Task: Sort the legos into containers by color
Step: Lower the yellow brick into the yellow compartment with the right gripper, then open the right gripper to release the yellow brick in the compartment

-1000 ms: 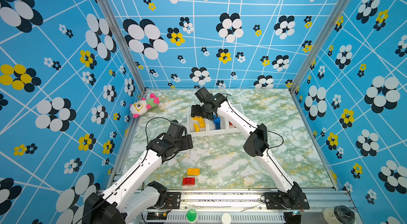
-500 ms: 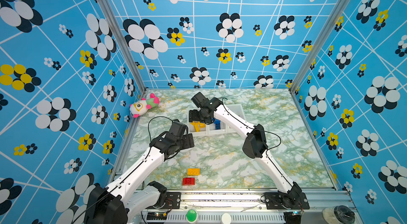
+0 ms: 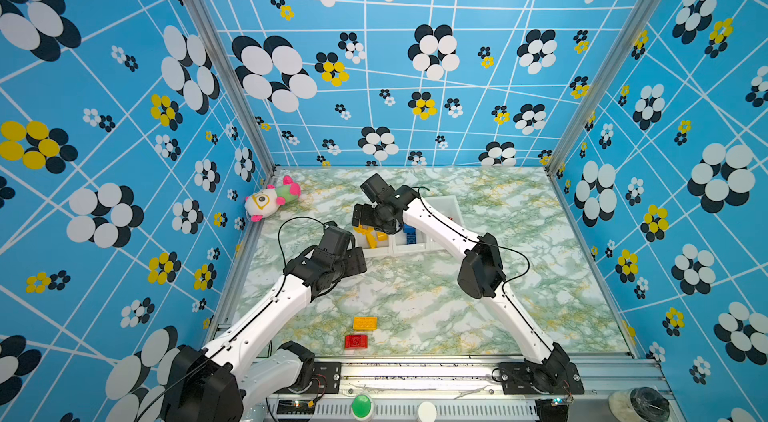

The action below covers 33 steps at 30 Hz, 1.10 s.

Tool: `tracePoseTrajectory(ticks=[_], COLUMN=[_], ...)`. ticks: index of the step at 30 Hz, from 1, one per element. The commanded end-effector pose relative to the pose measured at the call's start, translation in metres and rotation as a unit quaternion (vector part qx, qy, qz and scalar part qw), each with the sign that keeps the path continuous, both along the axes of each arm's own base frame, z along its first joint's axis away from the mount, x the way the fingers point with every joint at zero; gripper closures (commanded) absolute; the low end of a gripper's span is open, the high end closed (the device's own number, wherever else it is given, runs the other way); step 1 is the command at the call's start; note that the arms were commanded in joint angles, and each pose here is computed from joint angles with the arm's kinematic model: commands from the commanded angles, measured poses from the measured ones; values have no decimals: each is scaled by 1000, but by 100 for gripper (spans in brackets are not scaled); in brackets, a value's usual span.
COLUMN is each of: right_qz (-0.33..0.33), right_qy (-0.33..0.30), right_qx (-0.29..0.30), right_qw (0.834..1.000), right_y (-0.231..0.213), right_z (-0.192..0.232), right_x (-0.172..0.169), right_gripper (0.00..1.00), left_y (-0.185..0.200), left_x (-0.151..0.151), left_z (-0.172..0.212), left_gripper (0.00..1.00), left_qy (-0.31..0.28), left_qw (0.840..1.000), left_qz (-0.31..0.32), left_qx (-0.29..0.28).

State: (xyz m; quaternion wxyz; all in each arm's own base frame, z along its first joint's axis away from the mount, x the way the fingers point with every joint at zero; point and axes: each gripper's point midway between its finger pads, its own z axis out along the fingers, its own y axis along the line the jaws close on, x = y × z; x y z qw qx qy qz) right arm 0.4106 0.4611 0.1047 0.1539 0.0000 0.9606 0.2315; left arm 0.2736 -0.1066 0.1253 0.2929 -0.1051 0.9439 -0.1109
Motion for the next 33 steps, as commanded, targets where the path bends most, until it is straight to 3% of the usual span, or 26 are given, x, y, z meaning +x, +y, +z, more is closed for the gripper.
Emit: tracePoseTrajectory(ticks=[1,6,16,33], right_qz=[-7,-1,1,-2], right_qy=[38,42,-23,-59], right_qx=[-29,-48,-8,-16], right_qw=[999,998,1000,998], right_y=[-4,-9,0,-19], right_z=[-39,-47,2,59], right_x=[-5,-9,5,-2], right_gripper=[1,1,1,1], left_y=[8,12,14,13], left_x=[2,-3,-3,-10], left_z=[6,3,4,-4], left_gripper=[10,10,10,10], left_qy=[-14,-12,-12,3], left_qw=[1000,1000,999,1000], left_qz=[20,25,29,27], left_qx=[-2,-1,-5,-12])
